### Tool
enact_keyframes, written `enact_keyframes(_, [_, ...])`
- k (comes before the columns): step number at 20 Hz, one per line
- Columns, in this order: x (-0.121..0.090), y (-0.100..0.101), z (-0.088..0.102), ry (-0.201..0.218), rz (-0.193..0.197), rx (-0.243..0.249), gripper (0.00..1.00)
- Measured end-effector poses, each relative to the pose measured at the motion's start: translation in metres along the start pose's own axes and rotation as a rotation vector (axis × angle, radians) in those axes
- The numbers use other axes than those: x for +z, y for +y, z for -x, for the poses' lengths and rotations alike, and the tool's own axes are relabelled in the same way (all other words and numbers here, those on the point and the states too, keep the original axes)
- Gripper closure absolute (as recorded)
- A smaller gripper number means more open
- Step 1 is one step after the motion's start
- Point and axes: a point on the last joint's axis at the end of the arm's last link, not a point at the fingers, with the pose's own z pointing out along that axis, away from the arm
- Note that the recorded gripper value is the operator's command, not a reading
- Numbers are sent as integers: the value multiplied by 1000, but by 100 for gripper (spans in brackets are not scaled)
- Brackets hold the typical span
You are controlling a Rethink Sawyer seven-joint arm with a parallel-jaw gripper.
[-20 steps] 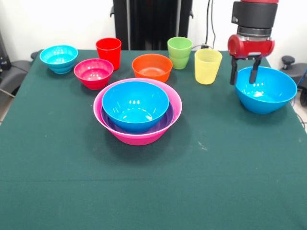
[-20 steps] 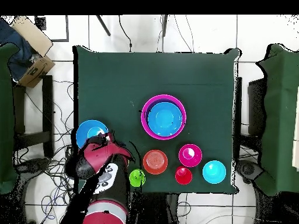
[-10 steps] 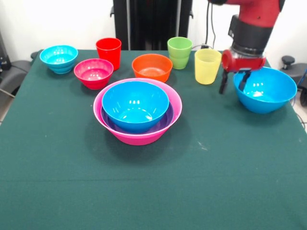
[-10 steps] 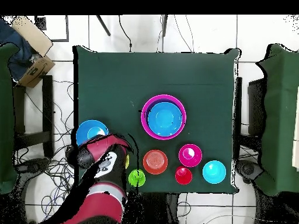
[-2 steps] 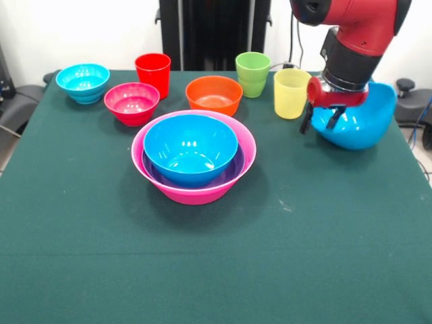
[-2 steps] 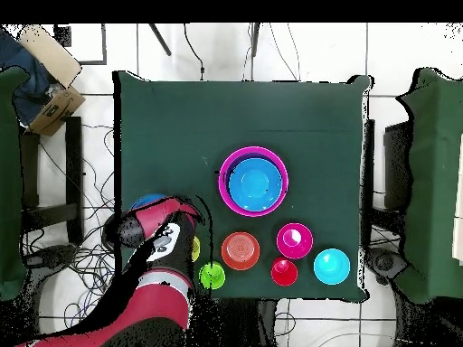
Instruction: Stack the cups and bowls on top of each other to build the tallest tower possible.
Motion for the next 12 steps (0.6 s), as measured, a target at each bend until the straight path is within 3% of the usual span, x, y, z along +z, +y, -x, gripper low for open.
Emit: enact_keyframes(12, [1,-4,6,-2,13,14,0])
